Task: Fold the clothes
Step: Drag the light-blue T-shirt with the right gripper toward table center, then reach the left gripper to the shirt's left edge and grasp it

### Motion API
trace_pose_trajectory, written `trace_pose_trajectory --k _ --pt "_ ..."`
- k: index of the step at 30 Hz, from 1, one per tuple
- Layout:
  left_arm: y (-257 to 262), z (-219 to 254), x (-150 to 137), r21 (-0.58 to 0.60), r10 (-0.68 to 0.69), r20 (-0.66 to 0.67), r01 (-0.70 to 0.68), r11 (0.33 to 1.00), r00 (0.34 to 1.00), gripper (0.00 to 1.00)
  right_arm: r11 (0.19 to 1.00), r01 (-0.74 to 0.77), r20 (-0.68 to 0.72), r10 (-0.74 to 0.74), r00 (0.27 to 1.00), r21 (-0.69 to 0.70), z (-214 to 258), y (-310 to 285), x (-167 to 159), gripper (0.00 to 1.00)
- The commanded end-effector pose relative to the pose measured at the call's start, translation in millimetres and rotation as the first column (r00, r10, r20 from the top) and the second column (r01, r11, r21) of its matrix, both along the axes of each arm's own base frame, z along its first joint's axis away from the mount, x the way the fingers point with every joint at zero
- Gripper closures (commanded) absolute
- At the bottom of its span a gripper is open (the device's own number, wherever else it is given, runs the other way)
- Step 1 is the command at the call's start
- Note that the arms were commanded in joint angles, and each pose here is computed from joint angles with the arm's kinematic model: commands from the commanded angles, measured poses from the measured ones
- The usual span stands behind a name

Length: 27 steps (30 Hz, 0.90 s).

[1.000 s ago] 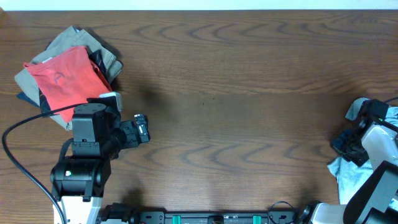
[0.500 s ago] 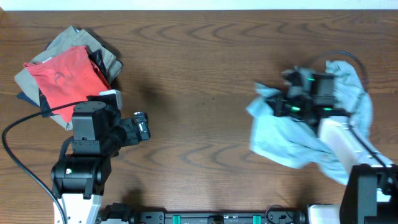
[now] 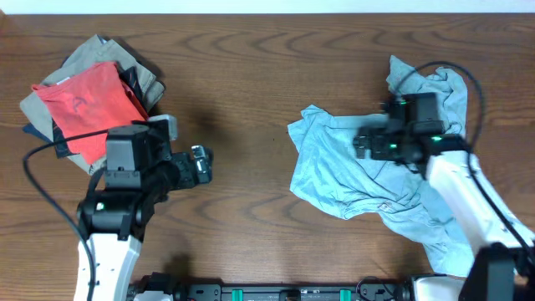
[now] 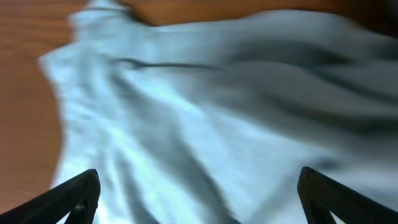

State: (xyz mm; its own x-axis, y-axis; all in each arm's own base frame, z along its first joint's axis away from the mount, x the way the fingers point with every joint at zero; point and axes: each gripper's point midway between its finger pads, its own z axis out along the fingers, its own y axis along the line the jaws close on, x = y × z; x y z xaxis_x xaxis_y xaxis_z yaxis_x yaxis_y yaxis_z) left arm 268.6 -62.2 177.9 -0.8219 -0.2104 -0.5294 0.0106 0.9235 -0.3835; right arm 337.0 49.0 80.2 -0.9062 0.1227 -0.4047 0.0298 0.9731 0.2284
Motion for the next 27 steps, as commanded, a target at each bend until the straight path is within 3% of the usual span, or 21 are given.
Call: trace_pose_trajectory --k 1,10,16,17,24,27 --pt "-29 0 0 -0.136 -0.1 -0.046 0.093 0.986 0.994 0.02 0.99 0.119 0.043 -0.116 0.992 -0.079 26 -40 -2 0.01" --pt "-89 -53 -3 -0.194 -0.307 -0.219 0.267 0.944 0.926 0.02 0.964 0.25 -0.019 -0.253 0.967 -0.087 33 -83 -33 0.01" --pt "-136 -84 11 -0.193 -0.426 -0.198 0.391 0.9 0.883 0.01 0.956 0.278 -0.06 -0.284 0.957 -0.092 29 -91 -43 0.01" --pt "-144 -88 18 -0.192 -0.44 -0.169 0.409 0.892 0.882 0.05 0.956 0.278 -0.065 -0.285 0.956 -0.093 28 -91 -44 0.01" --pt "-168 -99 80 -0.252 -0.32 -0.036 0.301 0.92 0.947 0.08 0.957 0.275 -0.103 -0.284 0.953 -0.095 25 -89 -53 0.01" --pt "-177 -110 94 -0.283 -0.298 -0.018 0.28 0.917 0.955 0.08 0.957 0.273 -0.118 -0.284 0.952 -0.098 24 -89 -56 0.01"
